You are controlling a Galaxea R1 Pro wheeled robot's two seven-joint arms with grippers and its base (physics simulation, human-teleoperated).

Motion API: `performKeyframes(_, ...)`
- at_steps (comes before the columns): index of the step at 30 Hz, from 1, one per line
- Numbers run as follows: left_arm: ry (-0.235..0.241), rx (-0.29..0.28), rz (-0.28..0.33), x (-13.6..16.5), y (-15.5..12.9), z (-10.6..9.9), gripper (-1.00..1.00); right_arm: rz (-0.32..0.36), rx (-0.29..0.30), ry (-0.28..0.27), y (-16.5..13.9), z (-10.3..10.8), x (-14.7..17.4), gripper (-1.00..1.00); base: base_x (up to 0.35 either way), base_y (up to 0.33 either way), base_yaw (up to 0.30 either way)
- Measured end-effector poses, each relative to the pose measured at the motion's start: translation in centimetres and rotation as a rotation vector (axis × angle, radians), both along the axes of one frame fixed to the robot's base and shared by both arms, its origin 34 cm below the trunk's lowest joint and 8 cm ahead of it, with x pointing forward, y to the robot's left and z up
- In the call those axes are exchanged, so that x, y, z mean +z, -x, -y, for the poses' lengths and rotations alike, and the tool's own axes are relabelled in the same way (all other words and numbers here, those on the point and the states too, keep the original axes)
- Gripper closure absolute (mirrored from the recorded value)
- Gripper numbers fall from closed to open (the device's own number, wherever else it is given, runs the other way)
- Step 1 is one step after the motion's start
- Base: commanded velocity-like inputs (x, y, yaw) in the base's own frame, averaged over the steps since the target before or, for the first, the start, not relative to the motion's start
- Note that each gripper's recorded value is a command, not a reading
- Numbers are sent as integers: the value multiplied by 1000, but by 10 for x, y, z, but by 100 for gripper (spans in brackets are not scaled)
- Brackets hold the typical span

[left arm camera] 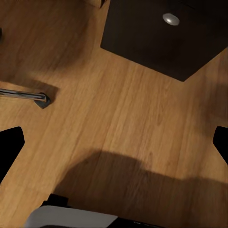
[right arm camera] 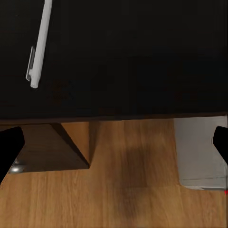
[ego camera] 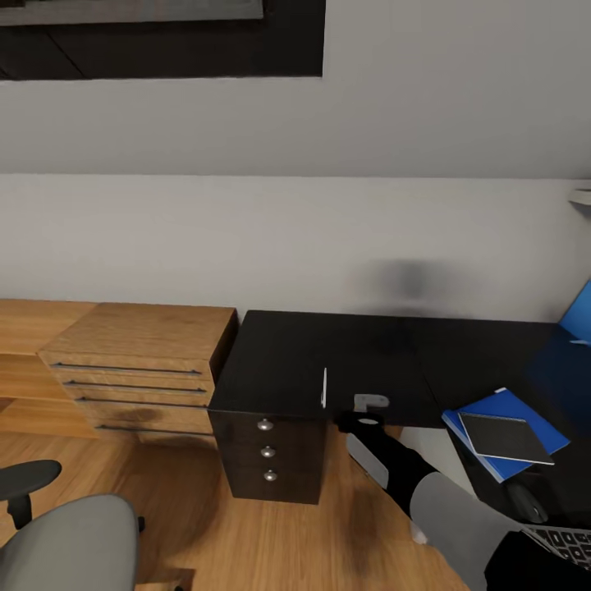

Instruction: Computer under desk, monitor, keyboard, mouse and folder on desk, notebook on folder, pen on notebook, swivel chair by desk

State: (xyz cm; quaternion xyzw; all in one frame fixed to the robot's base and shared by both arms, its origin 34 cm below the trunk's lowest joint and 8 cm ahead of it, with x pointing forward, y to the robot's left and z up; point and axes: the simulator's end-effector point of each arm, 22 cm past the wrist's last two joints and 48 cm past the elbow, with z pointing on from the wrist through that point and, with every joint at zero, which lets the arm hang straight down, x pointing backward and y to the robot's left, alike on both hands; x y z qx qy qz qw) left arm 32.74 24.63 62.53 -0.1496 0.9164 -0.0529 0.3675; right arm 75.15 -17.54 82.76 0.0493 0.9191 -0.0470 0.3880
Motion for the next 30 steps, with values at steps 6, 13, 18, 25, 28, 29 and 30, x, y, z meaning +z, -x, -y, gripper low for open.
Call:
performKeyframes(6, -1, 1, -2, 6, 3, 0, -100, -20, -17, 51, -1, 0, 23, -100, 0, 0, 0)
performKeyframes(13, -1, -3, -1, 10, 3, 0, -100, -97, -29, 33, 3, 4, 36, -100, 0, 0, 0)
performKeyframes(18, -2, -22, 1, 10, 3, 1, -100, -123, -41, 7, 3, 6, 40, -100, 0, 0, 0)
performKeyframes(25, -4, -31, 3, 11, 3, 1, -100, -127, -38, -5, 3, 4, 42, -100, 93, 0, 0)
performKeyframes(28, -2, -44, 15, 12, -2, 3, -100, -127, -37, -7, 3, 3, 42, -100, 277, 0, 0)
performKeyframes(29, 0, -49, 20, 13, -4, 5, -100, -127, -37, -8, 3, 3, 42, -100, 304, 0, 0)
performKeyframes(30, 2, -54, 23, 14, -5, 7, -100, -127, -36, -9, 3, 3, 42, -100, 316, 0, 0)
